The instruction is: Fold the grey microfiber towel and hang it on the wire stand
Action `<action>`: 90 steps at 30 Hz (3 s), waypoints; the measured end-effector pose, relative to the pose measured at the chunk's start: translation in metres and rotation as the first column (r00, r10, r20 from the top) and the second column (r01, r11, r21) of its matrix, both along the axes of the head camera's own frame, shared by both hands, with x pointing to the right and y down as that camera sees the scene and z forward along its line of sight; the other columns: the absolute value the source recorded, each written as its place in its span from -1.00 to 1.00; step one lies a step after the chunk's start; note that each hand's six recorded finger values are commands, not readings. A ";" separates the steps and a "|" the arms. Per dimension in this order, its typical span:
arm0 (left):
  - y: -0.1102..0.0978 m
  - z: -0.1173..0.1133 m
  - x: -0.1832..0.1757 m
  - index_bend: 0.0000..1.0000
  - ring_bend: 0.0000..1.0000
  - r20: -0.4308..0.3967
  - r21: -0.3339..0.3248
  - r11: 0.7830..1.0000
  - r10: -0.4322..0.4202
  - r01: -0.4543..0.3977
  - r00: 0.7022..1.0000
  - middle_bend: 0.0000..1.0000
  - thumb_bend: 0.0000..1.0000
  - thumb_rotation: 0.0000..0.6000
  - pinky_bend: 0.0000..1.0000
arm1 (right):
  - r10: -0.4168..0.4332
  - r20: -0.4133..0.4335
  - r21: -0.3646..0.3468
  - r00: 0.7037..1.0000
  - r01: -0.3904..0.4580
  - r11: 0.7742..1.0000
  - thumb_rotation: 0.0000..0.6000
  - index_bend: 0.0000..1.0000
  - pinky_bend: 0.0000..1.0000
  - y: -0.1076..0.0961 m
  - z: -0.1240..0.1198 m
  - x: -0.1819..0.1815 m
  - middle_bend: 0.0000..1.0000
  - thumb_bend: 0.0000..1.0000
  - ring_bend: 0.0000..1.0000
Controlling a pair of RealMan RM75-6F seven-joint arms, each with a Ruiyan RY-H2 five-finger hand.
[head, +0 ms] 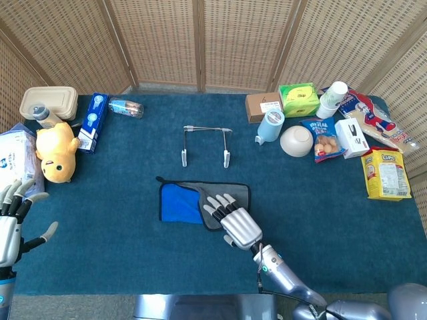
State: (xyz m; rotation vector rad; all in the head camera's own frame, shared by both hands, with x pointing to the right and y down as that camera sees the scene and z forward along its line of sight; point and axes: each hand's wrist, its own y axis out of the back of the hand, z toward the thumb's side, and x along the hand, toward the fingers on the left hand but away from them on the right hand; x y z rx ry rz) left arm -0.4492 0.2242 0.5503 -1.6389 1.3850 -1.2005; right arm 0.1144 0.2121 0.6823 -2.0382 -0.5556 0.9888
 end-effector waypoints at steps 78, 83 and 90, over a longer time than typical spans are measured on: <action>0.004 -0.005 -0.004 -0.44 -1.00 -0.028 0.001 1.000 -0.025 0.025 0.999 -0.80 -0.31 1.00 -1.00 | 0.276 -0.086 0.075 0.957 -0.270 0.960 1.00 -0.53 -1.00 -0.095 0.033 0.056 -0.82 -0.39 -1.00; 0.004 -0.007 -0.003 -0.44 -1.00 -0.028 0.004 1.000 -0.023 0.023 0.999 -0.80 -0.31 1.00 -1.00 | 0.289 -0.071 0.082 0.955 -0.283 0.956 1.00 -0.55 -1.00 -0.098 0.024 0.061 -0.82 -0.39 -1.00; 0.003 -0.005 -0.002 -0.43 -1.00 -0.013 -0.004 1.000 -0.002 0.002 1.000 -0.79 -0.31 1.00 -1.00 | 0.298 -0.038 0.062 0.954 -0.295 0.953 1.00 -0.57 -1.00 -0.090 0.009 0.064 -0.82 -0.39 -1.00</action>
